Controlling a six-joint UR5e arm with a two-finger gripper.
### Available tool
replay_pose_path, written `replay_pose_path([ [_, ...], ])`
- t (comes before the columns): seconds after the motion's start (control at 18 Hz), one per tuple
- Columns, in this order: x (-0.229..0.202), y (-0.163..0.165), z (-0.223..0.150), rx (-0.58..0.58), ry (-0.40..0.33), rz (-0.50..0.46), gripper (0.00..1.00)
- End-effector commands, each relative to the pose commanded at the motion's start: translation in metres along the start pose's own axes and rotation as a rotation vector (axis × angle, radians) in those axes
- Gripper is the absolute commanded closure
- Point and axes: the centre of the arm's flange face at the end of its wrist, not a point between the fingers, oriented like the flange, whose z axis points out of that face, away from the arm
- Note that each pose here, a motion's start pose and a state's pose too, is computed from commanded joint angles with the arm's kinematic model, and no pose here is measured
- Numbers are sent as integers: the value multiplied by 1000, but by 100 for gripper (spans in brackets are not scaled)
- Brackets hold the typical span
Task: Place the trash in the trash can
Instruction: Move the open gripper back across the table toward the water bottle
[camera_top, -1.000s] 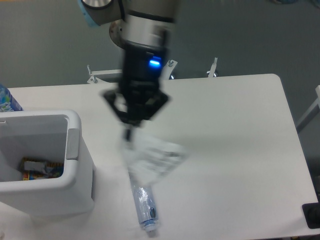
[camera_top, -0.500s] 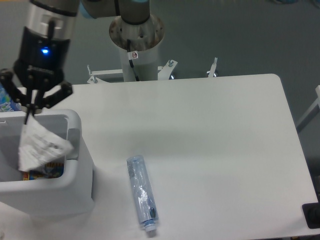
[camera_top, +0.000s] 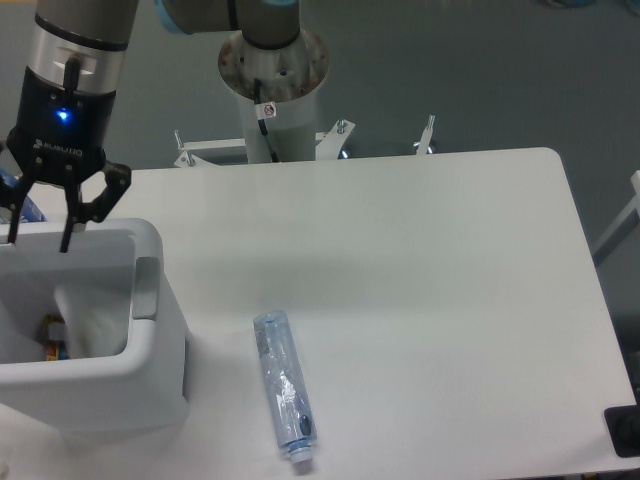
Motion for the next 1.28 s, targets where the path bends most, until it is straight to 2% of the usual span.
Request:
replay_pose_path([
  [0.11,-2,-5,-6,15,-4,-2,5],
  [0.17,-16,-11,-9,26,-19,-23,0],
  [0.33,-80,-35,-31,83,-92,-112,0],
  [0.67,-207,-57,-57,152,-197,-293,0],
  [0.78,-242,-66,-46,156,-222,-317,0],
  [0.89,-280,-70,-50,177,-318,-346,0],
  [1.0,-302,-71,-41,162,-379,-330,0],
  [1.28,-356,-71,18,50,-435,-242,0],
])
